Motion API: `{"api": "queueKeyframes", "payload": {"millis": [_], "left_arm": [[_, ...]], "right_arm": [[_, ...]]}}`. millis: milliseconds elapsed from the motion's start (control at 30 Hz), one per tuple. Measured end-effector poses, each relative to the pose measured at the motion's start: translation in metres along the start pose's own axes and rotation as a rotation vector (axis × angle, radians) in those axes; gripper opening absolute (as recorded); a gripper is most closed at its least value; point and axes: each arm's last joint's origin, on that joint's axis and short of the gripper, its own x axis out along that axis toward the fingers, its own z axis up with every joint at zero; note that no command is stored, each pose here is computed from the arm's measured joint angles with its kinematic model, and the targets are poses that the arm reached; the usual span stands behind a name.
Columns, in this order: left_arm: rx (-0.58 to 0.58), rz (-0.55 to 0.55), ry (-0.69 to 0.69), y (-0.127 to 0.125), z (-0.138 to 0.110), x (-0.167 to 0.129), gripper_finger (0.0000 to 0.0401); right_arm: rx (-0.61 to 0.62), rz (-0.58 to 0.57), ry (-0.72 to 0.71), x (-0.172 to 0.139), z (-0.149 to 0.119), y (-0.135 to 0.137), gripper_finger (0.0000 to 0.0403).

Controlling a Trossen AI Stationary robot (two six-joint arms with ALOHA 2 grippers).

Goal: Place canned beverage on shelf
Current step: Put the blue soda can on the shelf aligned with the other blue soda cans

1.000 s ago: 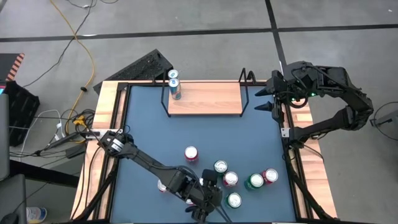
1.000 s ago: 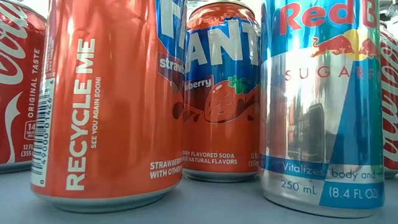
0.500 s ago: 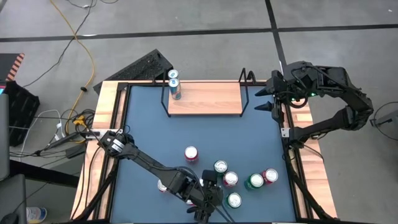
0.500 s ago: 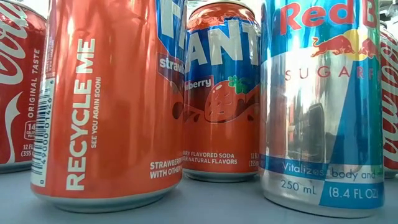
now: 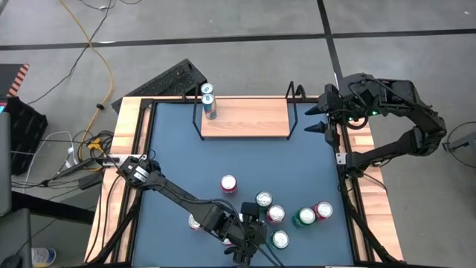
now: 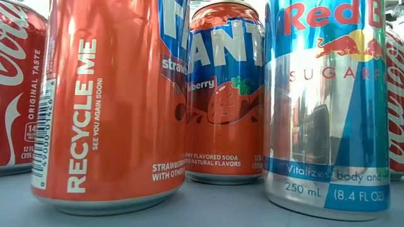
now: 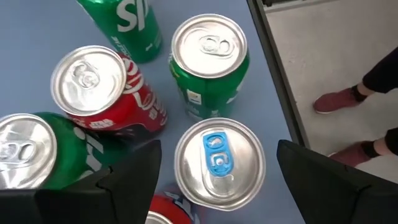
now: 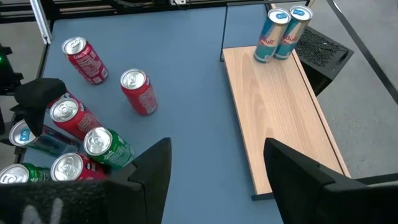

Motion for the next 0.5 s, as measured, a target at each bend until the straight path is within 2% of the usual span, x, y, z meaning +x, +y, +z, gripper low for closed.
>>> {"api": "queueKeyframes", "payload": {"millis": [167,267,500], "left_arm": [[-0.018,-0.027,0.013,-0.0008,-0.0023,0.0065,0.0307],[0.02,0.005,0.007,0.0001,-0.0021,0.0057,0.0307],[0.049,-0.016,0.019,-0.0004,-0.0029,0.0057,0.0307]], "right_arm": [[0.0,0.0,0.0,0.0,0.0,0.0,0.024],[0.0,0.0,0.0,0.0,0.0,0.0,0.024],[0.001,0.0,0.001,0.0,-0.0001,0.0,0.024]]}}
